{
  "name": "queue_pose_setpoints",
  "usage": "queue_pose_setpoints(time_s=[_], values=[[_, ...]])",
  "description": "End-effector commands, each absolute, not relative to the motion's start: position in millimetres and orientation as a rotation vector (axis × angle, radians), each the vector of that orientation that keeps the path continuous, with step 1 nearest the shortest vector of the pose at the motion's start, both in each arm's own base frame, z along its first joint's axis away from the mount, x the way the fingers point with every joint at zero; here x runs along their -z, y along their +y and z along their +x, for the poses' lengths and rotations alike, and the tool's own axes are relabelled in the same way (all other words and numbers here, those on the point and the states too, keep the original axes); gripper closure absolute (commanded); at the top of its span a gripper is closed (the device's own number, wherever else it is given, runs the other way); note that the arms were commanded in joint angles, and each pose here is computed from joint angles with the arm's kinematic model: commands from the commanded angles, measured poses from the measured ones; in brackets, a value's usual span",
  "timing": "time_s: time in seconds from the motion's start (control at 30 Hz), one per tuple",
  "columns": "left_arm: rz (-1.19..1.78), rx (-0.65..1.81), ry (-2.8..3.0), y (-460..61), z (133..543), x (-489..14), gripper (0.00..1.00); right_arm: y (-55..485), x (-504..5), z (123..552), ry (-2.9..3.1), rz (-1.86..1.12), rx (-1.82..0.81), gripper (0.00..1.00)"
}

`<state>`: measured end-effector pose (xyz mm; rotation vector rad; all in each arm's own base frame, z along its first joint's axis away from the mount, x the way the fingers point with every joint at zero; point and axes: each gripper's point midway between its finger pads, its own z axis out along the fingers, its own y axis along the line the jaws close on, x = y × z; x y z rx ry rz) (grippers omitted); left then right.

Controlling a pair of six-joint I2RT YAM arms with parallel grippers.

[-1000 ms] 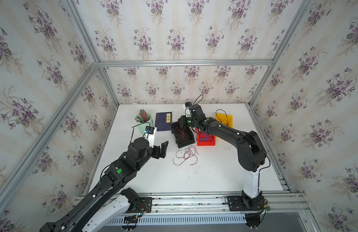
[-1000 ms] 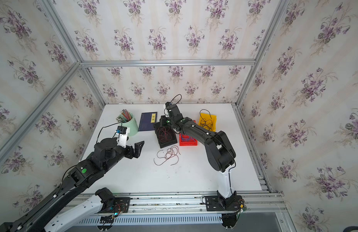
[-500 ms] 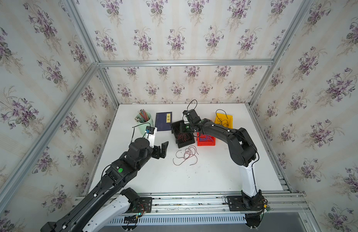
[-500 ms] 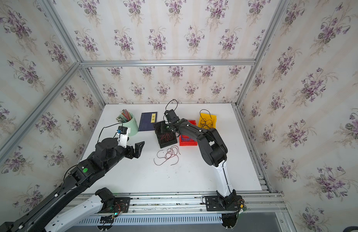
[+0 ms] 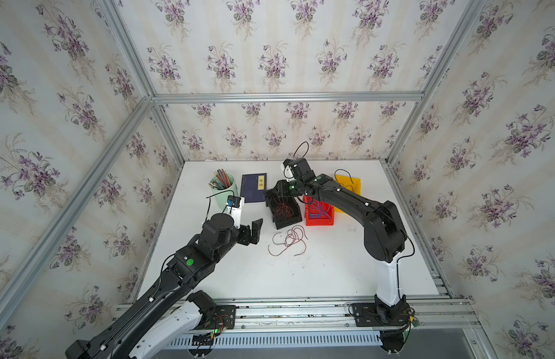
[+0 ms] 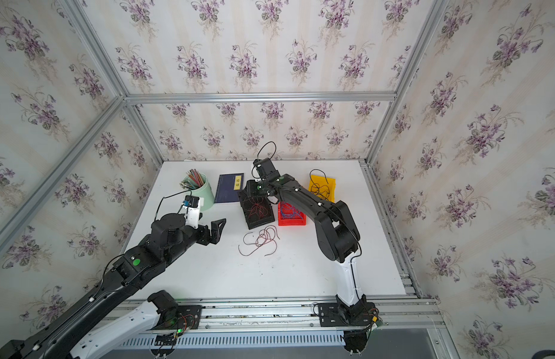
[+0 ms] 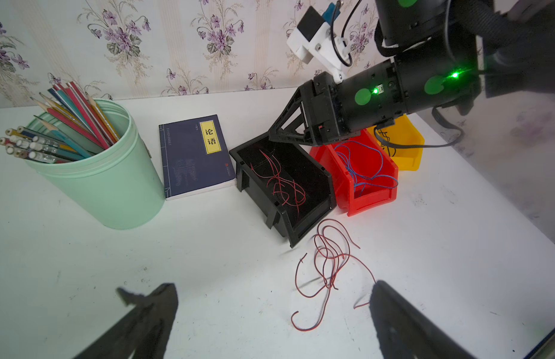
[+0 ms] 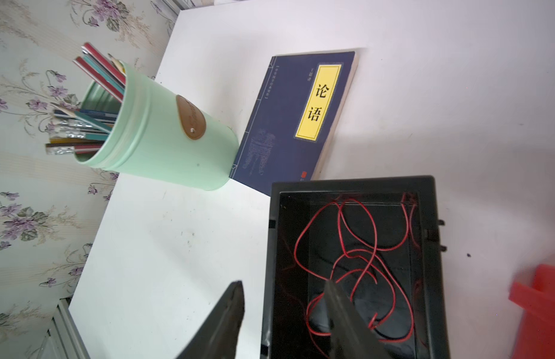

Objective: Untangle and sort cables by color
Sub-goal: Place the cable in the bin.

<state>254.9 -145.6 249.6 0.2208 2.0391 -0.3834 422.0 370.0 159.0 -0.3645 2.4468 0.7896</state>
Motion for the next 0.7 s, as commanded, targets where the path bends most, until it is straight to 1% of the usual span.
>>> queue_pose_setpoints(time_s=[0.0,0.13,0.23,0.33,0.53,0.67], values=[[0.199,0.416,2.021,-149.8,258.3,-255.8,0.01,363.8,-166.9,410.0,2.470,-0.396,-0.781,0.53],[0.181,0.405,2.088,-148.8,257.0,-242.8,0.01,353.5,-186.7,397.4,2.442,-0.394,-0.788,0.53],[0.304,0.434,2.187,-162.1,247.3,-218.8,0.01,341.6,-197.6,382.9,2.431,-0.381,-0.801,0.53],[0.375,0.480,2.322,-173.0,234.5,-185.5,0.01,324.7,-198.1,365.9,2.437,-0.363,-0.790,0.53],[0.367,0.578,2.477,-187.2,219.4,-138.6,0.00,294.7,-193.0,332.7,2.451,-0.305,-0.803,0.53],[0.331,0.617,2.564,-199.3,218.4,-112.4,0.04,284.0,-188.2,318.3,2.461,-0.281,-0.818,0.53]])
